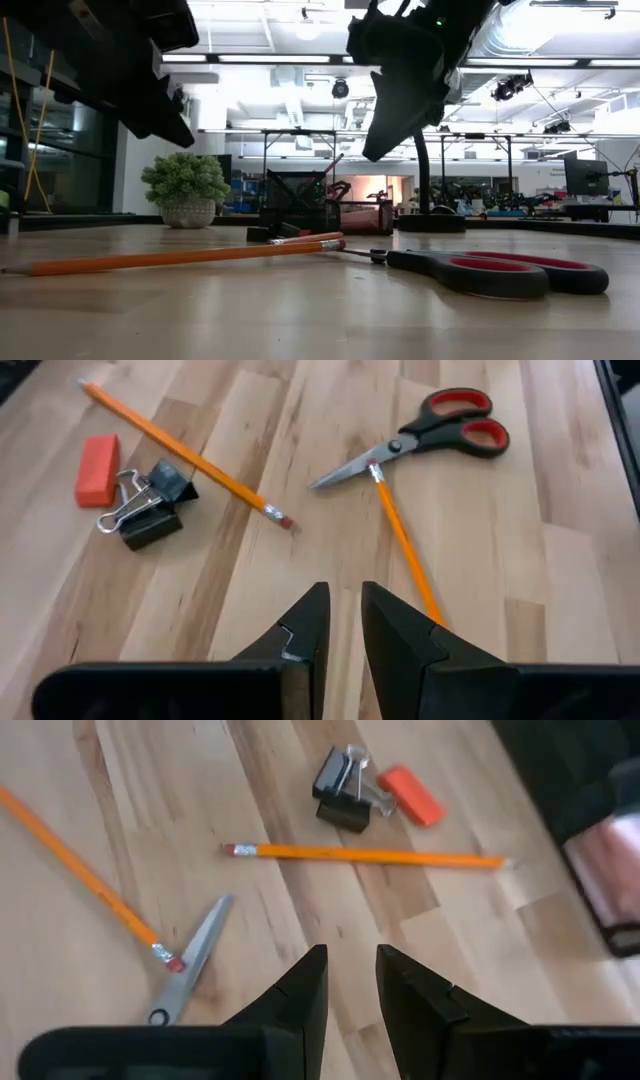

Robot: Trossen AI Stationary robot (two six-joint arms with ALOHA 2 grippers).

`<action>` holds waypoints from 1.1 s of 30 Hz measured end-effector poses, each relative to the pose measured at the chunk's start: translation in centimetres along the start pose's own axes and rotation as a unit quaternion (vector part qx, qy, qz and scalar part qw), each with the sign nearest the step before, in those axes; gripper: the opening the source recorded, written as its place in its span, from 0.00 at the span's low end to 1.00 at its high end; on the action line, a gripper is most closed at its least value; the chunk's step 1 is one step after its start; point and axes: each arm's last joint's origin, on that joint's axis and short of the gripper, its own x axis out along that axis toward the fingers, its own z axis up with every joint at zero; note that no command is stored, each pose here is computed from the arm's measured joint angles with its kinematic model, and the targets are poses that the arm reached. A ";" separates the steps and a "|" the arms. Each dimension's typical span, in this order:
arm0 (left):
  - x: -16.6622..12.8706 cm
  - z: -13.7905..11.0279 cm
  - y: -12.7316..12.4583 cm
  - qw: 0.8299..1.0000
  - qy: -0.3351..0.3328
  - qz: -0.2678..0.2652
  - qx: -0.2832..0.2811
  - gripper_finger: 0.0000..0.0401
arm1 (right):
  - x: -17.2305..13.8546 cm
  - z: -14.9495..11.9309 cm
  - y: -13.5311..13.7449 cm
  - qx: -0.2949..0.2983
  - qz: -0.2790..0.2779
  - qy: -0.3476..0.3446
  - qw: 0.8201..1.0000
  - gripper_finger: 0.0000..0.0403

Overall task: Pick and place office supplies into organizer
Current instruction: Put the bottom pencil into the desk organizer

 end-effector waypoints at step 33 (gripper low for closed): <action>7.2 4.4 -4.2 0.999 0.023 -0.017 0.042 0.13 | -12.6 -8.1 -4.0 -0.014 0.015 -0.052 0.998 0.21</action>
